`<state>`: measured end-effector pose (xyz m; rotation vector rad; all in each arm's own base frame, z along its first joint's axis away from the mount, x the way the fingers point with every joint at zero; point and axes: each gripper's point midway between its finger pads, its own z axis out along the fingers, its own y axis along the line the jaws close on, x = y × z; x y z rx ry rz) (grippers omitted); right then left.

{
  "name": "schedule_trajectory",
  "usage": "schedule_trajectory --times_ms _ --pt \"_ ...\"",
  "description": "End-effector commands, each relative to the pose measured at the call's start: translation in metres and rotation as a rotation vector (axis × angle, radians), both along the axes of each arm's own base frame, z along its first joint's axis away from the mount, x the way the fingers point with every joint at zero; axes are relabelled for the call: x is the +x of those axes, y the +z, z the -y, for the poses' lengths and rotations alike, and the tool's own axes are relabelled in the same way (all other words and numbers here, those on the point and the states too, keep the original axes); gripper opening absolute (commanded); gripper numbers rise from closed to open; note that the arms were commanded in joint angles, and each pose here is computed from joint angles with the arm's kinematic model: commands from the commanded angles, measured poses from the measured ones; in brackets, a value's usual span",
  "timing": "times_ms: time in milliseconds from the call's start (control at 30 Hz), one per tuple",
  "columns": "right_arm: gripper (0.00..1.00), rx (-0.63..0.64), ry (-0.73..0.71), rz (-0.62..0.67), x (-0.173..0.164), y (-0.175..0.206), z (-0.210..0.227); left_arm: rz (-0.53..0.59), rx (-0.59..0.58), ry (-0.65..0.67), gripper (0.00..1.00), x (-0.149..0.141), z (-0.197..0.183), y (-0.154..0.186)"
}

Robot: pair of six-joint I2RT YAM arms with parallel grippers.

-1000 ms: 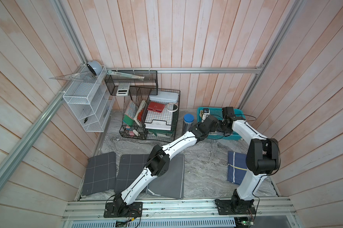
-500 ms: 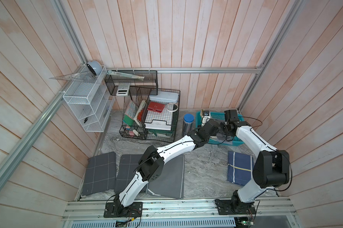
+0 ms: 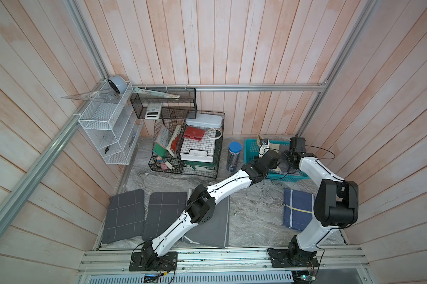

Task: Put the folded pillowcase in the basket
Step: Adjust the basket at the center of the board.

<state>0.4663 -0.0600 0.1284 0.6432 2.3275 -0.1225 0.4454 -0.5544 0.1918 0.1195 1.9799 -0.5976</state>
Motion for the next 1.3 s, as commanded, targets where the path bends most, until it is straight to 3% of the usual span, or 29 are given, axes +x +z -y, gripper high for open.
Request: schedule_trajectory --times_ms 0,200,467,700,1267 --pt "0.0 0.023 0.008 0.08 0.025 0.013 0.005 -0.011 0.002 0.028 0.0 0.023 -0.013 -0.009" --pt "0.0 0.059 -0.006 0.053 0.03 0.001 0.016 -0.027 0.006 -0.016 0.0 0.032 -0.011 -0.025" --pt "0.0 0.089 0.018 -0.013 0.025 -0.014 0.01 -0.075 0.034 0.022 0.0 0.026 -0.018 -0.045" --pt "0.0 0.105 0.021 -0.045 0.015 -0.013 0.007 -0.049 0.045 0.067 0.0 0.009 -0.025 -0.033" --pt "0.0 0.198 0.168 -0.085 0.017 -0.019 -0.033 0.002 0.028 0.167 0.0 0.007 -0.055 -0.007"
